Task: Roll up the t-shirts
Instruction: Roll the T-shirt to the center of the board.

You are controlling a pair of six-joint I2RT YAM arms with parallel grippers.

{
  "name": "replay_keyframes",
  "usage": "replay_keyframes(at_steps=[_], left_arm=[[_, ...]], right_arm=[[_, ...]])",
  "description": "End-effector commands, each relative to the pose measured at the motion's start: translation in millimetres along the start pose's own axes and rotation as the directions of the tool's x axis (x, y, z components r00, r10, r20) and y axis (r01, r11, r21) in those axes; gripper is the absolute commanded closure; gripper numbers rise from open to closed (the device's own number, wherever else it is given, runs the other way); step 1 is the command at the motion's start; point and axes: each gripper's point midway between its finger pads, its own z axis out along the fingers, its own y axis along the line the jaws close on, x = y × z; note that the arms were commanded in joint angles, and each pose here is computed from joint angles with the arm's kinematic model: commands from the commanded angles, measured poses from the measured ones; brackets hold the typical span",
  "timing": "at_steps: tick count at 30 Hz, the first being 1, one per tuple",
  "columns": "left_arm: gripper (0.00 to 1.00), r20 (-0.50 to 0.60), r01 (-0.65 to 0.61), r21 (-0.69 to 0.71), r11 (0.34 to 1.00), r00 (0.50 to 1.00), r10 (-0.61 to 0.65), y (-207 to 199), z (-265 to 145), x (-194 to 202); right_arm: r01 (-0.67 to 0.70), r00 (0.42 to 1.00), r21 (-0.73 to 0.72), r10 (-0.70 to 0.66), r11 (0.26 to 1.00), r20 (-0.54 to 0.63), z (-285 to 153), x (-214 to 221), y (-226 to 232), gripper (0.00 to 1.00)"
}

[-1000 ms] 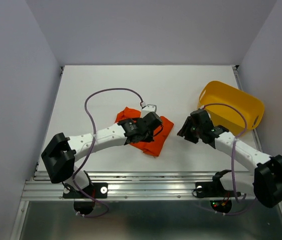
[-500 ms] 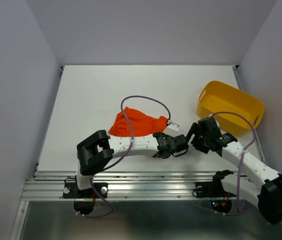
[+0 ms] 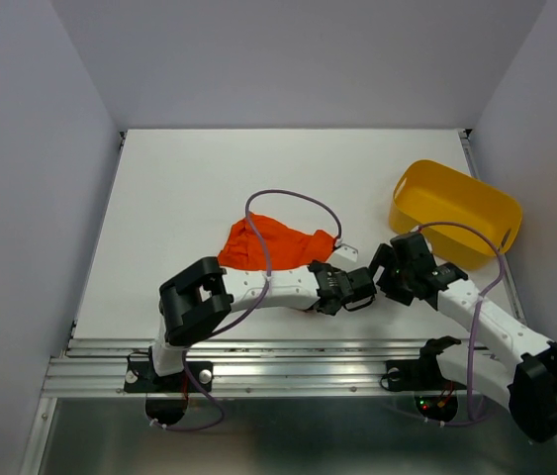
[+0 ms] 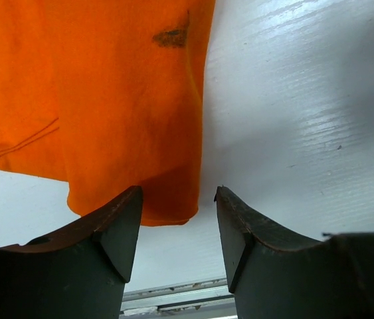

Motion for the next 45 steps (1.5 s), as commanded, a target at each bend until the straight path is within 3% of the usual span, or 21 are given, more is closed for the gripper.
replay_keyframes(at_steps=[1, 10, 13, 14, 20, 26, 32, 39, 42, 43, 45], left_arm=[[0.41, 0.003, -0.026, -0.019, 0.999, 1.0, 0.026, -4.6, 6.7, -3.3], [0.52, -0.038, -0.044, -0.092, 0.995, 0.998, 0.04, 0.0, 31.3, 11.7], [0.77, -0.023, -0.002, -0.064, 0.998, 1.0, 0.001, 5.9, 27.6, 2.2], [1.0, -0.034, -0.005, -0.016, 1.0, 0.999, 0.005, 2.8, 28.8, 4.8], [1.0, -0.009, 0.065, 0.307, 0.949, 0.998, -0.066, -8.5, 5.1, -7.2], [1.0, -0.015, 0.121, 0.464, 0.878, 0.992, -0.129, -2.9, -7.1, -13.2], [1.0, -0.017, 0.126, 0.537, 0.834, 0.99, -0.139, -4.0, -16.7, -13.7], [1.0, -0.023, 0.134, 0.573, 0.808, 0.989, -0.148, -2.1, -21.6, -11.0], [1.0, -0.013, 0.133, 0.584, 0.801, 0.988, -0.155, 0.2, -25.5, -11.3], [1.0, -0.002, 0.131, 0.589, 0.798, 0.987, -0.16, 1.3, -29.5, -13.4], [1.0, 0.007, 0.129, 0.586, 0.8, 0.986, -0.164, 5.5, -30.3, -11.5]], right_arm=[[0.003, 1.0, -0.015, -0.003, 1.0, 0.006, -1.4, -5.0, 5.9, 0.14], [0.014, 1.0, -0.06, -0.016, 0.998, -0.023, 1.8, -1.0, 15.1, 0.1], [0.029, 0.998, -0.161, -0.037, 0.986, -0.046, 1.3, 3.2, 32.9, 0.07], [0.028, 0.996, -0.202, -0.043, 0.979, -0.072, 0.1, 8.8, 38.7, 0.05], [-0.007, 0.994, -0.355, -0.032, 0.935, -0.105, 3.3, 11.0, 71.1, 0.01], [-0.12, 0.982, -0.471, 0.035, 0.874, -0.187, 17.4, 19.5, 96.9, 0.01], [-0.154, 0.974, -0.482, 0.051, 0.862, -0.22, 31.2, 25.5, 115.0, 0.02], [-0.183, 0.965, -0.507, 0.055, 0.842, -0.257, 47.0, 30.5, 140.1, 0.13], [-0.186, 0.965, -0.499, 0.062, 0.846, -0.254, 53.2, 28.8, 145.8, 0.33], [-0.183, 0.965, -0.502, 0.058, 0.845, -0.255, 54.1, 29.6, 149.9, 0.49], [-0.186, 0.967, -0.502, 0.065, 0.844, -0.248, 54.9, 26.3, 152.5, 0.69]])
